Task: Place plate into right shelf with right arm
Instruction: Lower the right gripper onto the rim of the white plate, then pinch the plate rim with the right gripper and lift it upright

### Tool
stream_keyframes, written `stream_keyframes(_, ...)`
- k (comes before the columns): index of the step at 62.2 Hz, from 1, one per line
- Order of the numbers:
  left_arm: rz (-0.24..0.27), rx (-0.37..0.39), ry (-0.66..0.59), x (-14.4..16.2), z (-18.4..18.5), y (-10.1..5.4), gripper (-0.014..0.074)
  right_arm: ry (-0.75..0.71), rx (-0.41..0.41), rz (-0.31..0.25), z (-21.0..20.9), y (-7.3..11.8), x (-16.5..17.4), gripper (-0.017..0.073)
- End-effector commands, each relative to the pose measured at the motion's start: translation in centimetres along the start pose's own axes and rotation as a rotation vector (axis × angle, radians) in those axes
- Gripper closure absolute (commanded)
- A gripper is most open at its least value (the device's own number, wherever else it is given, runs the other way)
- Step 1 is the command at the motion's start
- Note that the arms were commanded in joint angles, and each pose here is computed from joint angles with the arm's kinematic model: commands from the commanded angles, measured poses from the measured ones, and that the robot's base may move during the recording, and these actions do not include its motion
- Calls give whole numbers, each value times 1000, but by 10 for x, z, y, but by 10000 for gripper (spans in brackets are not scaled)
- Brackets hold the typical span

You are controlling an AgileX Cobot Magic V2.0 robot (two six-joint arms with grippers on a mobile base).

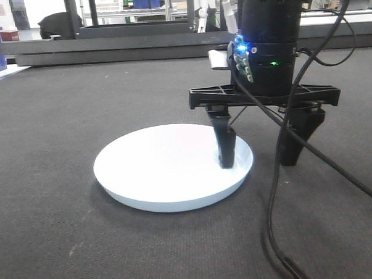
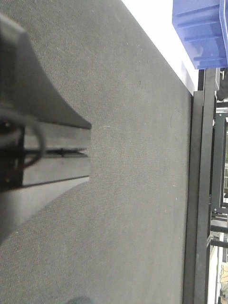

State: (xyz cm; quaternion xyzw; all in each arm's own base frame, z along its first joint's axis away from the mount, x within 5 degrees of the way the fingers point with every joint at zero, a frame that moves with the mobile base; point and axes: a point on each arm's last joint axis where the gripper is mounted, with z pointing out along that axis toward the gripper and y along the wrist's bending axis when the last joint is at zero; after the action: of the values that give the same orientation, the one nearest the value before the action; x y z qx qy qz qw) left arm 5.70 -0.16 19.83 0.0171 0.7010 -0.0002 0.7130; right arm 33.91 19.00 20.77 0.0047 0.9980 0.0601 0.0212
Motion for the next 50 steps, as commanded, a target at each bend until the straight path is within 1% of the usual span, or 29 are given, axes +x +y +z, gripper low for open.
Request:
stream_keyframes(1,-15,-12,-89,-5,-1,1,722,-99,-49,-8,-37,3,1,158)
stream_keyframes(5,-15,-12,-89,-5,-1,1,722,-99,-48,-9,-38,3,1,266)
stream_keyframes(6,-15,-12,-89,-5,-1,1,722,-97,-47,-9,-38,3,2,308)
stream_keyframes(8,-15,-12,-89,-5,-1,1,722,-95,-46,-9,-38,3,2,364)
stream_keyframes(10,-15,-12,-89,-5,-1,1,722,-92,-43,-9,-38,2,2,447)
stream_keyframes(13,-15,-12,-89,-5,-1,1,722,-94,-39,-11,-38,2,2,524)
stream_keyframes(17,-15,-12,-89,-5,-1,1,722,-100,-36,-14,-39,2,2,498)
stream_keyframes(24,-15,-12,-89,-5,-1,1,722,-137,-26,-29,-50,-1,4,508)
stream_keyframes(31,-15,-12,-89,-5,-1,1,722,-202,-9,-49,-70,-7,7,508)
stream_keyframes(37,-15,-12,-89,-5,-1,1,722,-304,-6,-71,-95,-15,17,508)
stream_keyframes(40,-15,-12,-89,-5,-1,1,722,-370,-19,-80,-106,-21,24,508)
stream_keyframes(44,-15,-12,-89,-5,-1,1,722,-455,-45,-85,-117,-30,34,508)
stream_keyframes(45,-15,-12,-89,-5,-1,1,722,-491,-63,-88,-123,-31,38,508)
stream_keyframes(50,-15,-12,-89,-5,-1,1,722,-588,-97,-111,-130,-44,55,508)
